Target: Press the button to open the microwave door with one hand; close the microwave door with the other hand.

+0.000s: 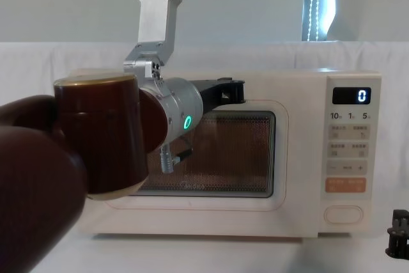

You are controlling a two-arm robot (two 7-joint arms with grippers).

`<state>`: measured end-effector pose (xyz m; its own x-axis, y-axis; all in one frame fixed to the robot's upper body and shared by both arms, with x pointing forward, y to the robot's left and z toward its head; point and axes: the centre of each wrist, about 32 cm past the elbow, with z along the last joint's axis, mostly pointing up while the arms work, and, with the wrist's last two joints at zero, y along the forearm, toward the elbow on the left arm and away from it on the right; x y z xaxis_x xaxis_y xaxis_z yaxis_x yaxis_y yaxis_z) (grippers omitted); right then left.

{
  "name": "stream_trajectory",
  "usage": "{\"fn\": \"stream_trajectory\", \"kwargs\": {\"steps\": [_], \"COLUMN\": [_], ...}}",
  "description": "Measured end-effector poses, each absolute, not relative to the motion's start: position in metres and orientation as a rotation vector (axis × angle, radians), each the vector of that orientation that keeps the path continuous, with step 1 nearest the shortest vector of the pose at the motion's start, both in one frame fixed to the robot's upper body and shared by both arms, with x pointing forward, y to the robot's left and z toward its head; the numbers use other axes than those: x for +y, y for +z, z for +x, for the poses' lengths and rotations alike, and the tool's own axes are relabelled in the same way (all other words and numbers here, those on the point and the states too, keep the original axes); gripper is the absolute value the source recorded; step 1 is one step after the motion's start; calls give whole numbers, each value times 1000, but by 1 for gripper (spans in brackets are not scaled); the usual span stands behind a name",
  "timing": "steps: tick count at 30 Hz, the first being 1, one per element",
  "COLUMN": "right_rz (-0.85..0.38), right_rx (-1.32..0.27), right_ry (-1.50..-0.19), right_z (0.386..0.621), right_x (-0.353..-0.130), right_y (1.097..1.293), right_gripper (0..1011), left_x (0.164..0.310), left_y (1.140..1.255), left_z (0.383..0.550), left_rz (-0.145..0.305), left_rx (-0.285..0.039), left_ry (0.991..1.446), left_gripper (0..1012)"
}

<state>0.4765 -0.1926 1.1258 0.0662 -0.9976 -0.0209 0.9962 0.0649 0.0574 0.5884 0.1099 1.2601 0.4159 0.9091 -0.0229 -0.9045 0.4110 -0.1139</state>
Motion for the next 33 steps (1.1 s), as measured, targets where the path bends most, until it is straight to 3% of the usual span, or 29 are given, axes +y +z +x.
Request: {"fn": "stream_trajectory", "kwargs": {"steps": [17,33], "right_rz": [62,62], "right_rx": [-26,-26], "right_ry": [-1505,-1505], "right_z": [477,477], "right_x": [-193,-193], "right_y": [1126,1126], "right_gripper": [0,0], "left_x": [109,108], "left_y": [1262,1263], "left_z": [591,592], "left_rz": [-119,-126], "left_rx": [-45,-17], "left_ry": [1142,1136], "left_gripper": [0,0]}}
